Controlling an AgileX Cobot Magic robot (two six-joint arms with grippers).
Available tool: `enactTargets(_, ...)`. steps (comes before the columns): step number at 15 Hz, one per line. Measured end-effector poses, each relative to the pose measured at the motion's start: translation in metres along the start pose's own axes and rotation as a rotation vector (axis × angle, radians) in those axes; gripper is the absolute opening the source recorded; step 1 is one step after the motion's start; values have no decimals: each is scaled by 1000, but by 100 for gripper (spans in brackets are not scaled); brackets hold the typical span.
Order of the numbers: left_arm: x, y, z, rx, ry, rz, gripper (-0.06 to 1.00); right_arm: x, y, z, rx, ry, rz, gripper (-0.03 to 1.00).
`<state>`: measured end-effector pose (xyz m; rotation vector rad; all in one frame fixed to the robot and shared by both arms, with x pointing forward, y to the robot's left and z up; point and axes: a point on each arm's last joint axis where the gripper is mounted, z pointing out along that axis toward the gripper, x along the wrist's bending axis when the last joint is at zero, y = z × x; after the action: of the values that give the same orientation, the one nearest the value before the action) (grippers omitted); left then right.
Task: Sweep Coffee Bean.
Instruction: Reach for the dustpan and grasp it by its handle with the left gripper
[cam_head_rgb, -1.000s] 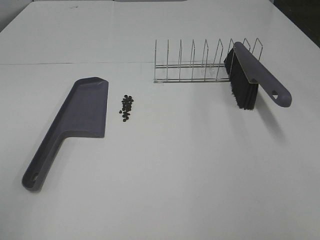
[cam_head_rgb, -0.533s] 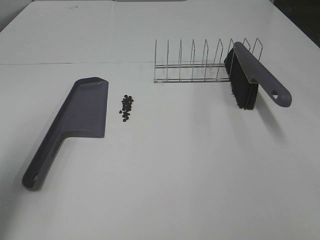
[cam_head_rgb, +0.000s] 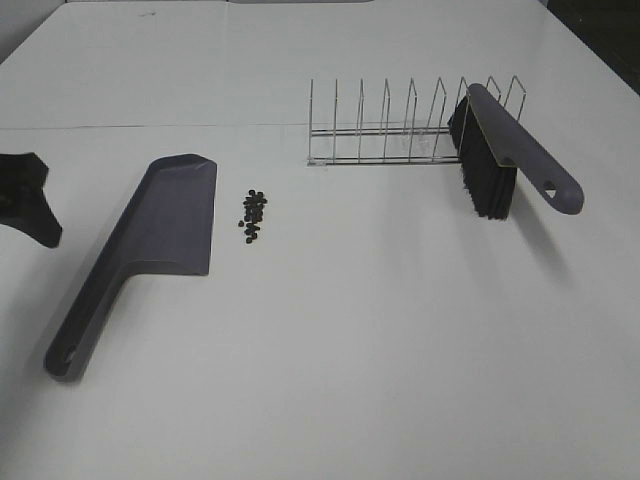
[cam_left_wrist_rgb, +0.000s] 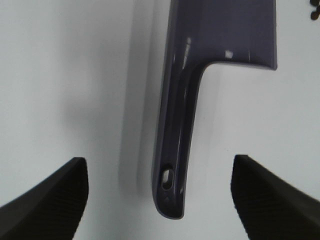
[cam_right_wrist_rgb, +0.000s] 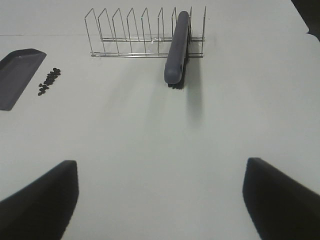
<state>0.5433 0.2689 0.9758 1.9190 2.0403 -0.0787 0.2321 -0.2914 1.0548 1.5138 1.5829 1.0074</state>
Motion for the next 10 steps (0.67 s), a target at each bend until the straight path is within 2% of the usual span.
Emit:
enactTargets(2,-13,-1,31,80,4,40,72,0,0,0,0,0,0,76)
enactTargets(4,-24,-4,54,113,41,58,72,0,0,0,0,0,0,76)
enactTargets(7,-33,-4,73,133,113,85,72,0,0,0,0,0,0,76)
enactTargets(10,-45,8,91,134,126,88,72,0,0,0,0,0,0,76)
